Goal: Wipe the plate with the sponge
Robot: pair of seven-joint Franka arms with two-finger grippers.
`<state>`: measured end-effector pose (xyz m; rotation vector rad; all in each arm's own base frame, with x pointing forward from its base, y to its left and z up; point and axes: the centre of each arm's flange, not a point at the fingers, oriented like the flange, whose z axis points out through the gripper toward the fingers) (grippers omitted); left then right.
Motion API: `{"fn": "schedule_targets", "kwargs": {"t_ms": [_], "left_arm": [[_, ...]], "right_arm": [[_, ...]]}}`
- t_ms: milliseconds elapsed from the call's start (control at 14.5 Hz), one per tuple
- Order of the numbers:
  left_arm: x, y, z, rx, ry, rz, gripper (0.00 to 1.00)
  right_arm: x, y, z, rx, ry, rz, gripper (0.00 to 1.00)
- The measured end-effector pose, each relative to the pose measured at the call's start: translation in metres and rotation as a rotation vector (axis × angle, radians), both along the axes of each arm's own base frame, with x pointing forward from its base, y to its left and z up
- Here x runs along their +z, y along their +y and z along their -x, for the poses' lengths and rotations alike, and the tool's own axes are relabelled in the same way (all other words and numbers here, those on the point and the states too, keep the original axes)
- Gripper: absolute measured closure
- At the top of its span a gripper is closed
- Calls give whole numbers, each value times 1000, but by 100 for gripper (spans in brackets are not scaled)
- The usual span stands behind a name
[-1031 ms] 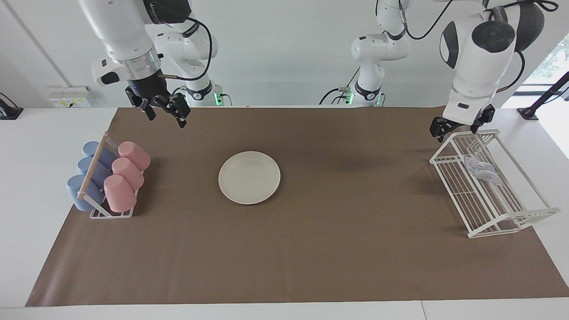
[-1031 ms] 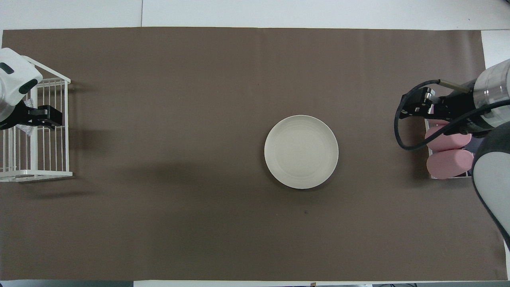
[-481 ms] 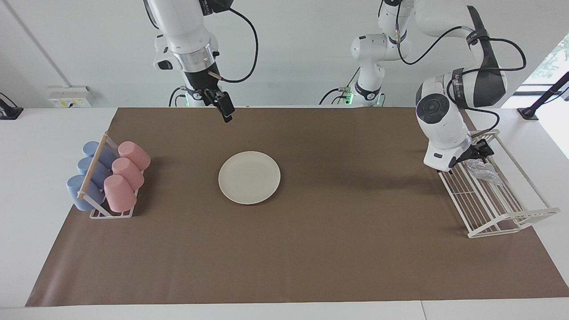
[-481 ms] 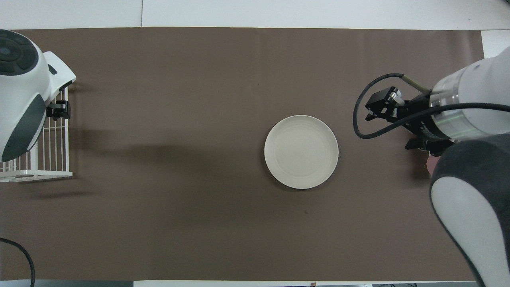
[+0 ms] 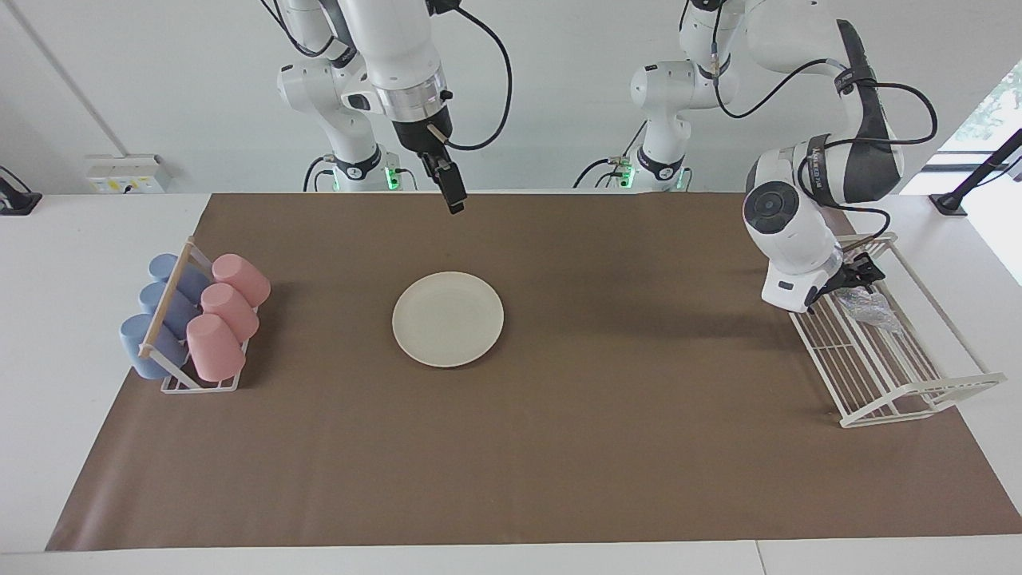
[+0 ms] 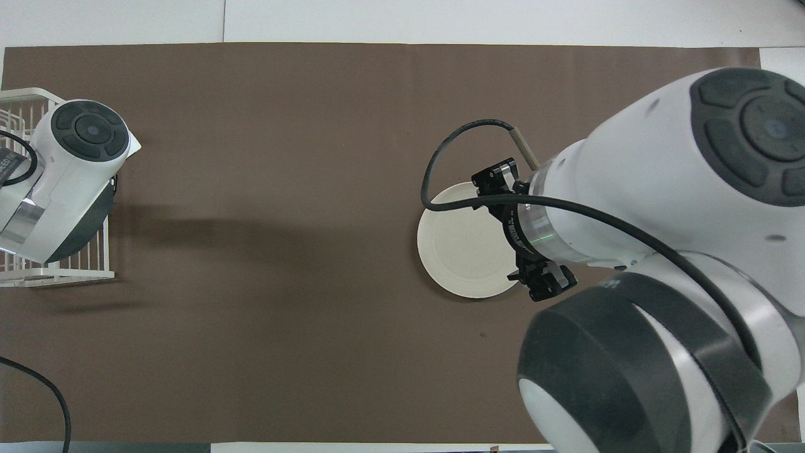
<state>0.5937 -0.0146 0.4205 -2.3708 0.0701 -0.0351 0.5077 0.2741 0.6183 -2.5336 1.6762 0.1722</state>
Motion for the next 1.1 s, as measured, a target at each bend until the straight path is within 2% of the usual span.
{"fn": "schedule_targets", "kwargs": {"t_ms": [206,275,344,481,688,894,1100], "left_arm": [[1,1,0,21,-22,1,7],[1,2,0,31,-30,0,24],[1,4,0,37,-37,1,31],[1,10,-1,41,-49,6,61],[2,12,-2,46,-62,9,93],[8,12,-4,45,-78,12,94],[34,9,-11,69,-127,57,94]], "right_arm": [[-4,30,-18,-35,0,-17,0],[-6,40,-21,-43,0,-23,0],[-8,51,-20,-63,2,-28,3],[-8,72,-12,-111,5,-36,4],[-15,87,-9,-153,18,-30,0],[-22,104,-19,-235,21,-56,1],[-38,140,-26,-303,2,-104,5]]}}
